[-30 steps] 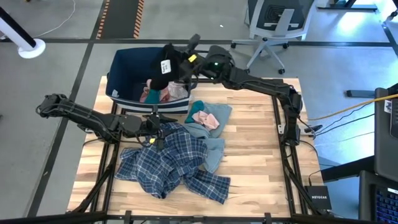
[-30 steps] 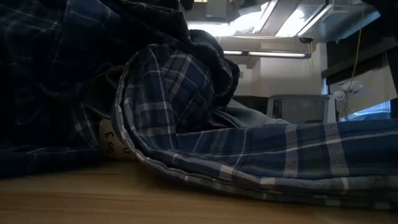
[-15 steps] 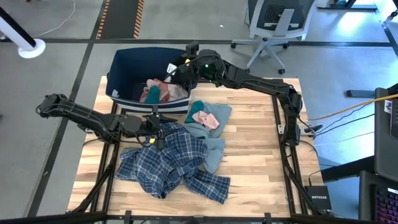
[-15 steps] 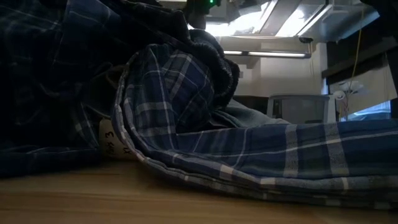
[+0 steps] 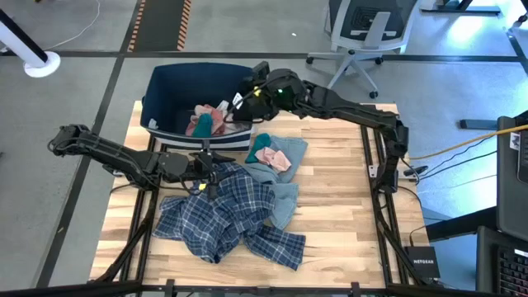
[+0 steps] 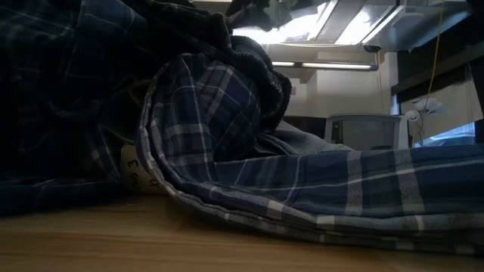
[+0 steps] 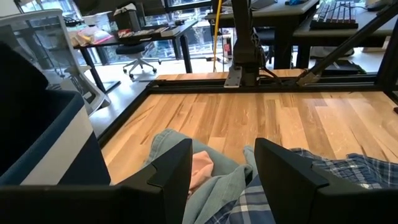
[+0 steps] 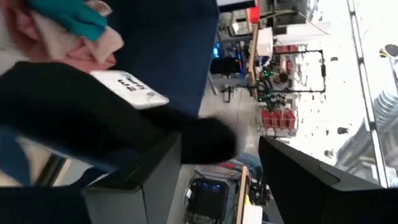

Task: Sort clothes
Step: Put the black short pants into the blue laundry bin, then put the light orange sock into the blue laundry bin

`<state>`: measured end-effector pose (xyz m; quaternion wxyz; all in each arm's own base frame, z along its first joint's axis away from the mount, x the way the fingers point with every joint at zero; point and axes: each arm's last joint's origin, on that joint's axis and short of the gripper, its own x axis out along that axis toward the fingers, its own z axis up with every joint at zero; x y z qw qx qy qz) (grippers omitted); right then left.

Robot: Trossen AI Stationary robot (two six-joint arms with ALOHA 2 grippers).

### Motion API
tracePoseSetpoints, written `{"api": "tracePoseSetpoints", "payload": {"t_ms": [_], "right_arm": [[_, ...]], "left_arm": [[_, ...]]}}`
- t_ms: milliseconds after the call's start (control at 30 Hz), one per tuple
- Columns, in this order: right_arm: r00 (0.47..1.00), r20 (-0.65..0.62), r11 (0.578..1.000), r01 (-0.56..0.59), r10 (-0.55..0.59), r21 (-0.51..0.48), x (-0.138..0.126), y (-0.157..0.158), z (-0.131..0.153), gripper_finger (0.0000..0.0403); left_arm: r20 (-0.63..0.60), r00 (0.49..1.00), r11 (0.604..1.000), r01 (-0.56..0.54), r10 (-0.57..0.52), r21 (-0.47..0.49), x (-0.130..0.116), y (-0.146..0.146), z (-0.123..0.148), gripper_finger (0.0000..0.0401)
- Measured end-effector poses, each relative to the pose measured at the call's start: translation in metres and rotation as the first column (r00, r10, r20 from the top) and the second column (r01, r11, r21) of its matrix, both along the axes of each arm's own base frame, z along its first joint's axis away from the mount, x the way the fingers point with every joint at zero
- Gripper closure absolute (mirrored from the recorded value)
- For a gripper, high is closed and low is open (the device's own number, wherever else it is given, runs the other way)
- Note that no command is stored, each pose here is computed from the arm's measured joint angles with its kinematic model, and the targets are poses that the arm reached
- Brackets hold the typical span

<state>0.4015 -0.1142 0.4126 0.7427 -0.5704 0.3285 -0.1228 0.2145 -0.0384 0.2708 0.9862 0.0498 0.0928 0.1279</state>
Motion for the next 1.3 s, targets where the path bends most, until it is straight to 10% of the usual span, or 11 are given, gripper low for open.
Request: {"api": "tracePoseSetpoints", "payload": {"t_ms": [433, 767, 1300], "right_arm": [[0.993, -0.059, 0.988, -0.092, 0.1, 0.122, -0.04, 0.04, 0.025, 0.0168], [0.928, -0.202, 0.9, -0.221, 0.312, 0.375, -0.048, 0.11, 0.006, 0.0168], [0.817, -0.441, 0.868, -0.139, 0.372, 0.476, -0.047, 0.163, -0.101, 0.0168]], "left_arm": [[-0.001, 1.0, 1.0, -0.001, 0.001, -0.004, 0.0, 0.0, 0.0, 0.0232], [0.008, 1.0, 0.999, -0.009, 0.009, -0.049, 0.0, 0.0, -0.001, 0.0232], [-0.017, 1.0, 0.999, -0.011, 0.01, -0.048, -0.001, 0.0, -0.003, 0.0232]]}}
